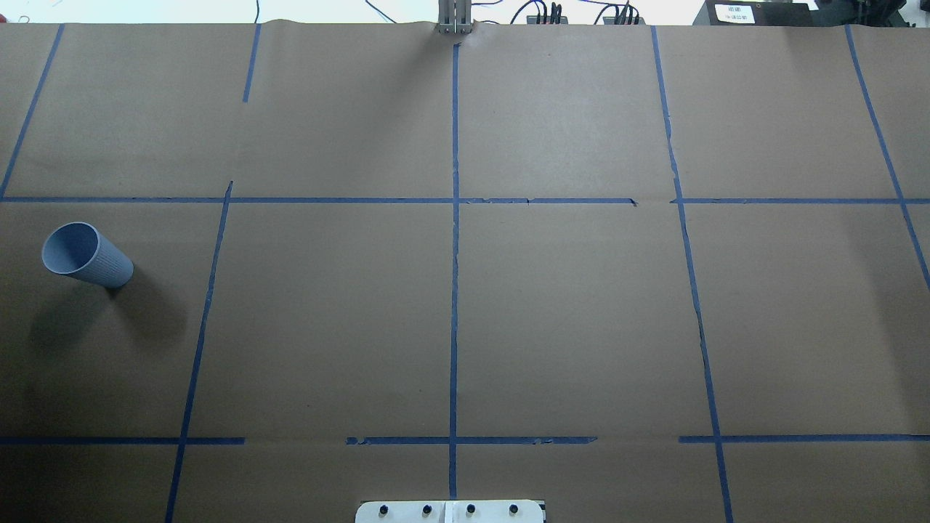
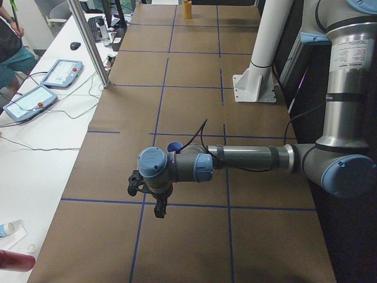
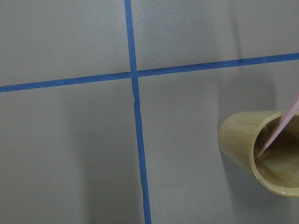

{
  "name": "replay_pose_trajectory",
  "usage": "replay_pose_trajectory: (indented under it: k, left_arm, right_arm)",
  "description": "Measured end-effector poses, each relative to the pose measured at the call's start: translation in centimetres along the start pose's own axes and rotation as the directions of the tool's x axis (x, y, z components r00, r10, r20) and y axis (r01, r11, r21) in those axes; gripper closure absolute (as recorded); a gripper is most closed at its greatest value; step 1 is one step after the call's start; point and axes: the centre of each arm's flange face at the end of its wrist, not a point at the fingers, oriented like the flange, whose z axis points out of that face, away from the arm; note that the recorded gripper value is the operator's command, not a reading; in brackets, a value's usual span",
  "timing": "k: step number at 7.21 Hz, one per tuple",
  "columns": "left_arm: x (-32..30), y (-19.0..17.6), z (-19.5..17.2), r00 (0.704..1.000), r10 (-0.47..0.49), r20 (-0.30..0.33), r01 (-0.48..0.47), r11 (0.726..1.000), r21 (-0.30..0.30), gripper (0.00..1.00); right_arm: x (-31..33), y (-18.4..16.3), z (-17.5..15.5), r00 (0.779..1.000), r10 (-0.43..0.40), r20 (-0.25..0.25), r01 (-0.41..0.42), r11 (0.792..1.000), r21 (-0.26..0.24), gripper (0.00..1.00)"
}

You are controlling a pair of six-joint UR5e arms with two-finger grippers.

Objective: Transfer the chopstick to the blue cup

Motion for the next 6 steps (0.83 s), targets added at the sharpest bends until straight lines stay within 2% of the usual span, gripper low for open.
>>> replay_pose_trajectory:
  k: [4,6]
  left_arm:
    - [0.2,-0.2,-0.2,1.0,0.003,0.001,-0.003,1.0,0.004,0.0]
    - [1.3,-1.0,-1.0,1.0,0.029,0.004,-0.029,0.999,0.036,0.0]
  right_arm:
    - [-0.3,-0.1,-0.2,1.0,-0.005,0.001,0.005,1.0,0.004,0.0]
    - [-0.8,-0.4,-0.6,1.0,-0.006,0.006,0.006,1.0,0.013,0.0]
